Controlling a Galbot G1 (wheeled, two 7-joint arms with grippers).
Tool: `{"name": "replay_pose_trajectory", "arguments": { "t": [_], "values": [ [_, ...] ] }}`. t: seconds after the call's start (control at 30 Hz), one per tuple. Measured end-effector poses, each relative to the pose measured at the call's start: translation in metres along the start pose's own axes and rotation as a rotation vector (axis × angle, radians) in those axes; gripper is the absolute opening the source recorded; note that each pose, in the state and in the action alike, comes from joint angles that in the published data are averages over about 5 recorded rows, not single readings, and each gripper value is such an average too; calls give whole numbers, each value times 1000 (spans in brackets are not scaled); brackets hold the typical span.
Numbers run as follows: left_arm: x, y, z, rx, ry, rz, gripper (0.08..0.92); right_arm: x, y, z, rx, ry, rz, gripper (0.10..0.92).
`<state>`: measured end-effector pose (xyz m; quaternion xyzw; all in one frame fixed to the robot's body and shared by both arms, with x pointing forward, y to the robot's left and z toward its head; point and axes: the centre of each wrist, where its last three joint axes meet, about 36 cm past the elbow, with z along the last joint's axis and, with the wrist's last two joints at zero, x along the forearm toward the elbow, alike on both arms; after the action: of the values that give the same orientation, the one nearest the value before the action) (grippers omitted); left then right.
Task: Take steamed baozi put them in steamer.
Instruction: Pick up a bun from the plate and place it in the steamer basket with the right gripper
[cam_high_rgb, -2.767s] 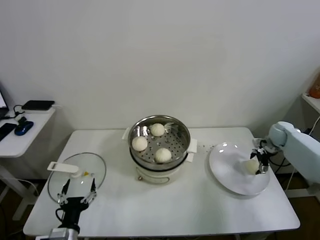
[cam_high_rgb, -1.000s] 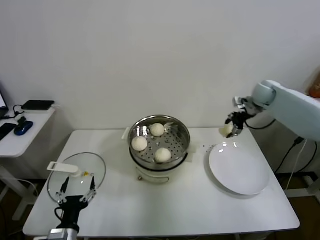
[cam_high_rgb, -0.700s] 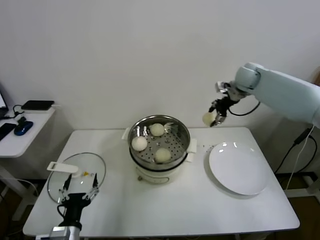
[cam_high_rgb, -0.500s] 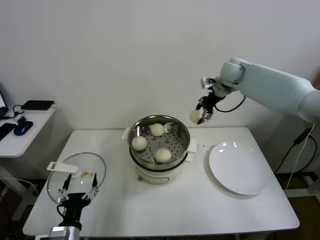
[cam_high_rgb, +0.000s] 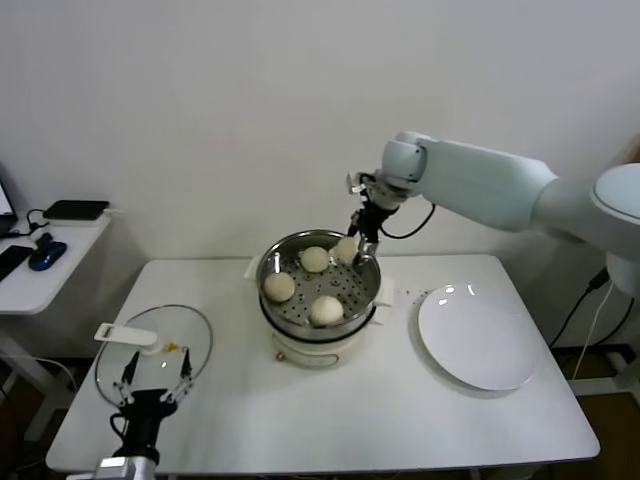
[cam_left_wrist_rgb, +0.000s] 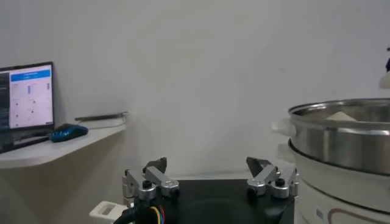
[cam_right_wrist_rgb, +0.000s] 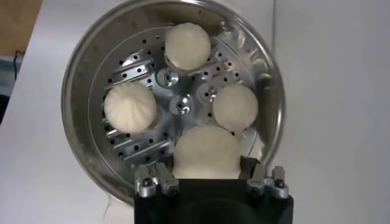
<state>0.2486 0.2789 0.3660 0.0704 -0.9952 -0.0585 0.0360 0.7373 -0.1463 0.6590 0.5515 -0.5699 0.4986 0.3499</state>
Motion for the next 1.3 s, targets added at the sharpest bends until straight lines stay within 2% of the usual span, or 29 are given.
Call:
{"name": "replay_pose_trajectory", "arguments": {
  "t": [0.53,1.13,1.3],
  "values": [
    [3,4,8,8,18,-5,823,-46,10,12,-15,36,-46,713],
    [5,5,12,9,28,-6,823,-67,9,15,-20,57,-43,726],
    [6,6,12,7,28,-6,823,-70,10,14,-17,57,-44,757]
  ]
}}
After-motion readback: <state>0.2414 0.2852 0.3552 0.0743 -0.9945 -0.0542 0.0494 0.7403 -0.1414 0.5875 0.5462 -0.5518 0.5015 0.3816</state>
